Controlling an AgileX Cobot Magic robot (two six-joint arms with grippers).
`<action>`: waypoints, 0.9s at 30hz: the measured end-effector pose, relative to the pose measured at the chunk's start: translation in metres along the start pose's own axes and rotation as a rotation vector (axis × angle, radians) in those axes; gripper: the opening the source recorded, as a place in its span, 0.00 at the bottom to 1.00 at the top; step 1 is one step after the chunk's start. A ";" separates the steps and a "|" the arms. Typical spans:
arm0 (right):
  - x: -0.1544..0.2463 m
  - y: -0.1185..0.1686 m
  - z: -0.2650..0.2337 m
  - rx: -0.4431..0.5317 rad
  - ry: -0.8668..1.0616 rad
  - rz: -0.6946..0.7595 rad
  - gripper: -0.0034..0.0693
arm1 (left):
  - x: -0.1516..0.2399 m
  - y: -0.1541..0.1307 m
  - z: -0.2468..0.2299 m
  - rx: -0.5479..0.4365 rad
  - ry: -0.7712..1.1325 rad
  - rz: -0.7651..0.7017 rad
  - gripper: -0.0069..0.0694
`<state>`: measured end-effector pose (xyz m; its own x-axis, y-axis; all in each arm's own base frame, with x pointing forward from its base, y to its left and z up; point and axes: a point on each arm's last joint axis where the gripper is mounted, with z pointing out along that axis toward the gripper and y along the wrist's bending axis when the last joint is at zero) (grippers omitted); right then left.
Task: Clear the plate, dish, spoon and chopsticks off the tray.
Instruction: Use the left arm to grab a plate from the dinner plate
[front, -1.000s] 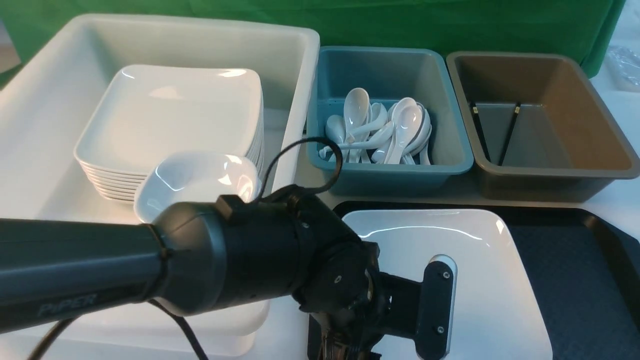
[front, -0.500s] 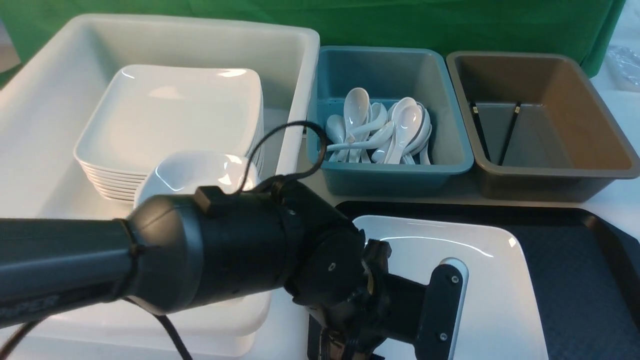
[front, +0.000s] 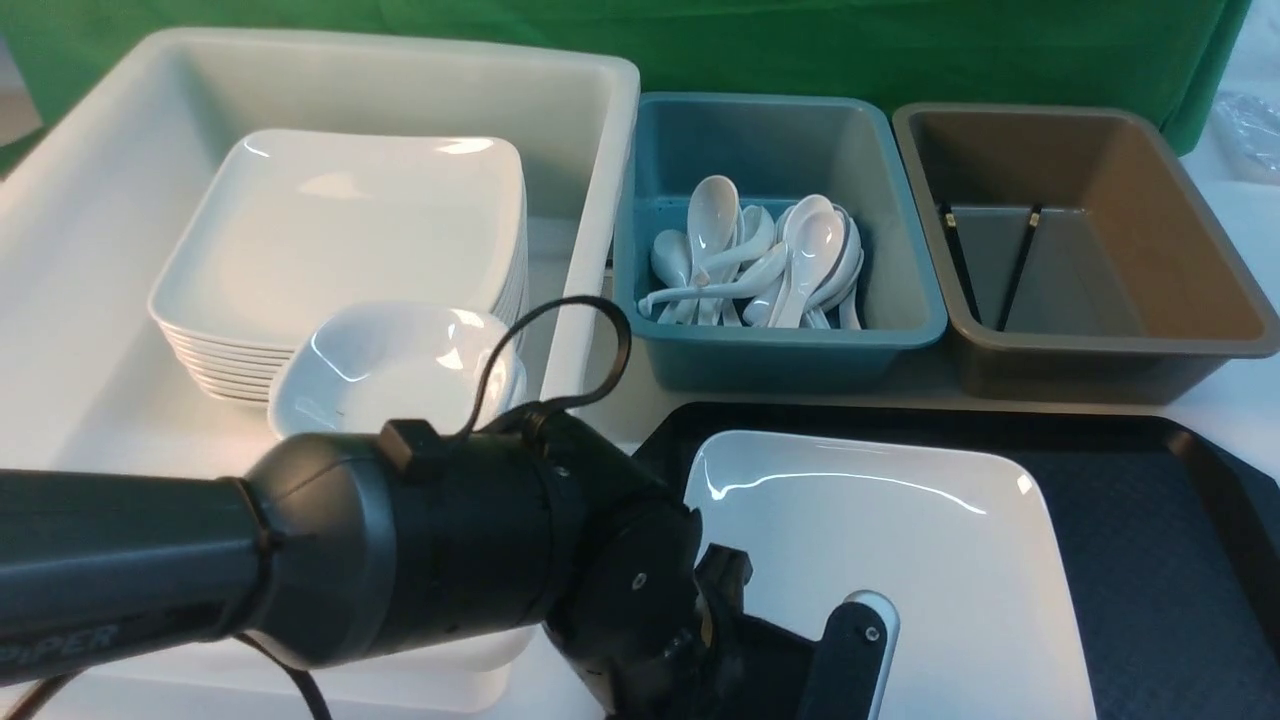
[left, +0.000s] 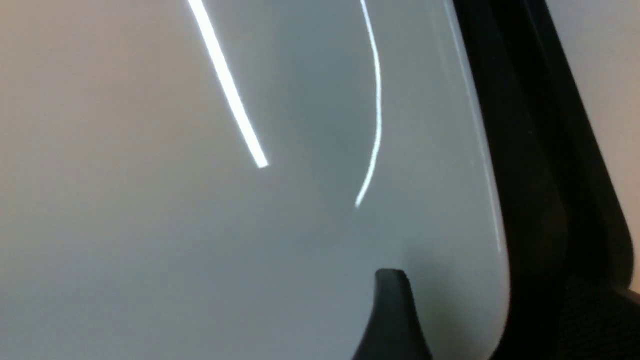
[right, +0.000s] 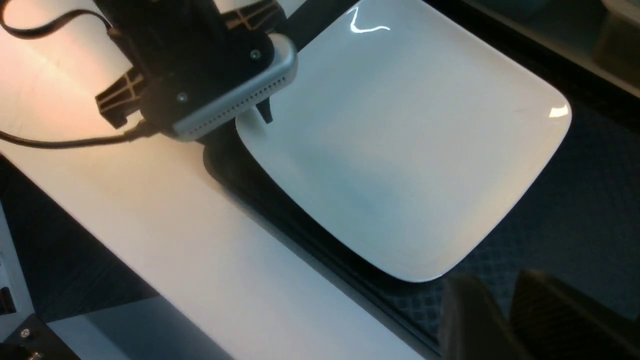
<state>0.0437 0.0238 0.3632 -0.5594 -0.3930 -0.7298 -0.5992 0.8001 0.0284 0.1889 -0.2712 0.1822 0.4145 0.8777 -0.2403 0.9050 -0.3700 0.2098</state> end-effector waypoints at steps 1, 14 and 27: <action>0.000 0.000 0.000 0.000 0.000 0.000 0.29 | 0.000 0.001 0.001 -0.009 -0.004 0.000 0.64; 0.000 0.000 0.000 0.000 0.000 0.000 0.30 | 0.006 0.008 0.027 -0.049 0.069 0.032 0.63; 0.000 0.000 0.000 0.000 -0.001 0.000 0.32 | -0.001 0.012 0.023 -0.119 0.048 0.000 0.35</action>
<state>0.0436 0.0235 0.3632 -0.5591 -0.3923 -0.7305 -0.5992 0.8001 0.0289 0.2012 -0.2828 0.1634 0.4069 0.8923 -0.1957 0.8862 -0.3337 0.3214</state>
